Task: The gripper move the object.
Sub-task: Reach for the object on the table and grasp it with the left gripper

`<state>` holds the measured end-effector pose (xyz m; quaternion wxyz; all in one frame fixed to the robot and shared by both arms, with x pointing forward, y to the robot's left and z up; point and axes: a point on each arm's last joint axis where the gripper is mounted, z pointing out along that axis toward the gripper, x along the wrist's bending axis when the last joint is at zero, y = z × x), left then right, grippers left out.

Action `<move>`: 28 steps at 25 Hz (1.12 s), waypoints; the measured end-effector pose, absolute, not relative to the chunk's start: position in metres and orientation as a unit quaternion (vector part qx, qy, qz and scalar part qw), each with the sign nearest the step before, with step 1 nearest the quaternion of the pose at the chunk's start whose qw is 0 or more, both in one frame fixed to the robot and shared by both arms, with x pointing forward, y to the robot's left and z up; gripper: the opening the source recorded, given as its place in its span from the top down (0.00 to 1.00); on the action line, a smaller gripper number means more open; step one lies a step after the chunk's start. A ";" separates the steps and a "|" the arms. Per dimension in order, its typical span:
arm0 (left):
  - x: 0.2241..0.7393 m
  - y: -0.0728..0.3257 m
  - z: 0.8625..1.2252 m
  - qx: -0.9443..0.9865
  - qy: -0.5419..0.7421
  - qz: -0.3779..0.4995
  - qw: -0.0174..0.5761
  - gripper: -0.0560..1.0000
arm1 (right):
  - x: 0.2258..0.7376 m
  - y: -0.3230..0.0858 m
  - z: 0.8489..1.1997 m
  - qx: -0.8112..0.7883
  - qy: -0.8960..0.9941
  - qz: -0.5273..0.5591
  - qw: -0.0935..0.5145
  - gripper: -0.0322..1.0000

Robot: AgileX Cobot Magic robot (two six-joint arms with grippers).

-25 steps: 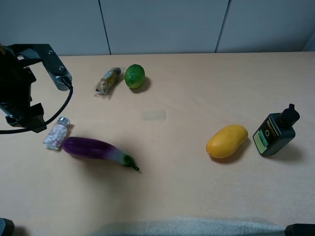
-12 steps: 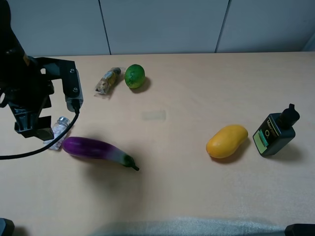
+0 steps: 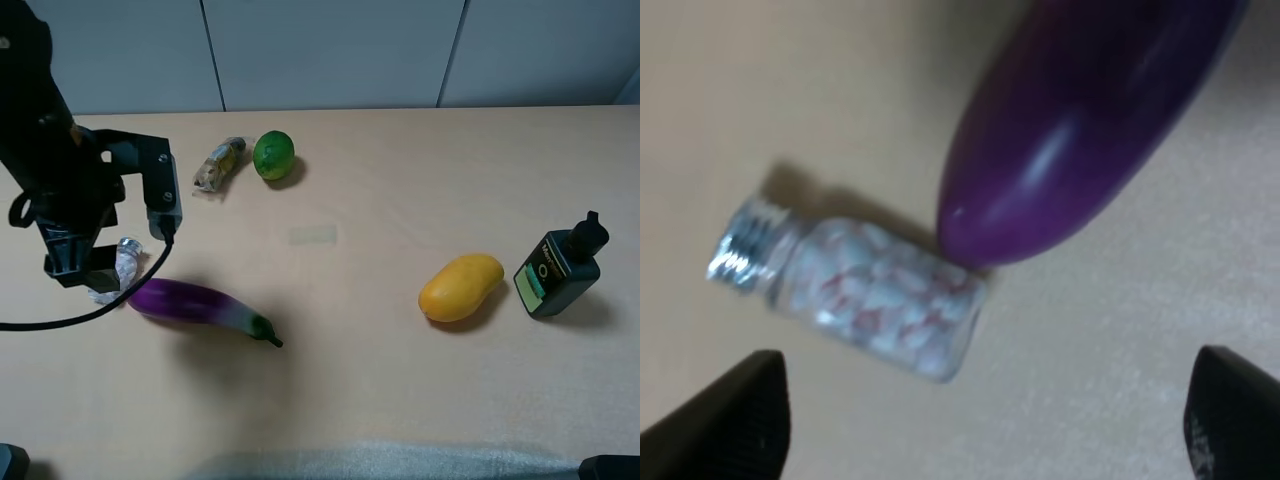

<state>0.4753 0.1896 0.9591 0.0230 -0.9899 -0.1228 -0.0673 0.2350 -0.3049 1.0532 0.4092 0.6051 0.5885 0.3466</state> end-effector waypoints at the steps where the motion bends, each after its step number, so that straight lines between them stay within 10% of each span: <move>1: 0.475 0.187 0.957 -0.991 -0.116 -0.064 0.025 0.14 | 0.235 -0.305 1.053 0.605 0.589 0.347 0.409 0.30; 28: 0.490 0.129 0.900 -0.998 0.027 -0.031 0.053 0.14 | 0.235 -0.305 1.053 0.605 0.589 0.347 0.409 0.30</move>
